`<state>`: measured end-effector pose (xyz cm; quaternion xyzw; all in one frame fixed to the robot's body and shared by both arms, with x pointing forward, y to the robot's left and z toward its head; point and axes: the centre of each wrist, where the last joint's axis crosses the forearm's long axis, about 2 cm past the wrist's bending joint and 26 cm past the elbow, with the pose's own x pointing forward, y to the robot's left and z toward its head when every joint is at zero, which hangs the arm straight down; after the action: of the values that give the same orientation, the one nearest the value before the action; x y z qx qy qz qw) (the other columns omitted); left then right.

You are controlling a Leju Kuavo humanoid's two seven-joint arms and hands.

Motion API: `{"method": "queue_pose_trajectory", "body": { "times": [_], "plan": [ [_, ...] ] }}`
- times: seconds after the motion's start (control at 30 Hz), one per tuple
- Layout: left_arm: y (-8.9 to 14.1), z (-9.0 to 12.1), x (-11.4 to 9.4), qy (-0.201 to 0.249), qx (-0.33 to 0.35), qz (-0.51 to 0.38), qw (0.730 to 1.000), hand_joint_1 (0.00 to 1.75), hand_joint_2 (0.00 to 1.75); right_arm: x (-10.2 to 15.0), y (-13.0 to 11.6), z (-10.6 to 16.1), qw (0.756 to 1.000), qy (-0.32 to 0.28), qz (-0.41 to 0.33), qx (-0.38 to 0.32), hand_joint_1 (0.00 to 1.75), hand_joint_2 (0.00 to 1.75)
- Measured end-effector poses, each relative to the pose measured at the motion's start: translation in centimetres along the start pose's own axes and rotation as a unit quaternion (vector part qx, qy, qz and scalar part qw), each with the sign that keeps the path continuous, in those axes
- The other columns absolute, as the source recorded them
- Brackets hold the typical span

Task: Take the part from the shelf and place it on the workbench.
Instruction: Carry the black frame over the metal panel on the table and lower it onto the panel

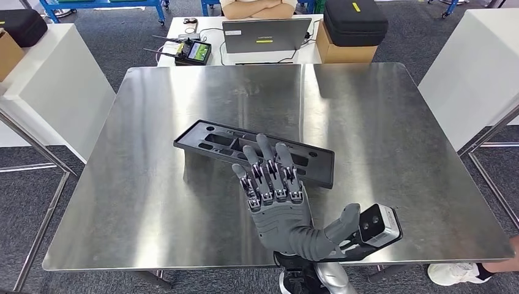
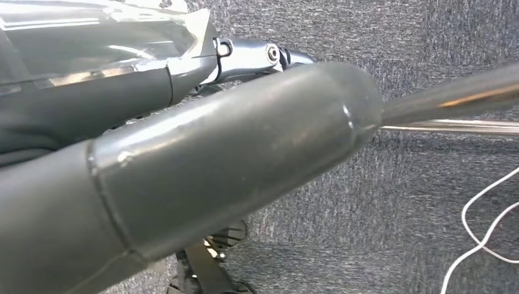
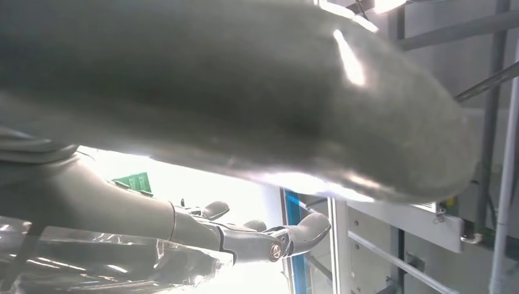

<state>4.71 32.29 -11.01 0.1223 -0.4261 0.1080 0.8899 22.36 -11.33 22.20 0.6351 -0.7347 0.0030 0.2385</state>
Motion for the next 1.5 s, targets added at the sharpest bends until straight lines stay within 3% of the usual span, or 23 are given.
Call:
{"method": "queue_pose_trajectory", "body": {
  "times": [1.5],
  "plan": [
    [-0.3,-0.1,0.1,-0.002,-0.019,-0.005,1.0,0.0,0.0,-0.2,-1.3,0.9,0.999,0.023,0.01,-0.024,0.0,0.0]
  ]
}}
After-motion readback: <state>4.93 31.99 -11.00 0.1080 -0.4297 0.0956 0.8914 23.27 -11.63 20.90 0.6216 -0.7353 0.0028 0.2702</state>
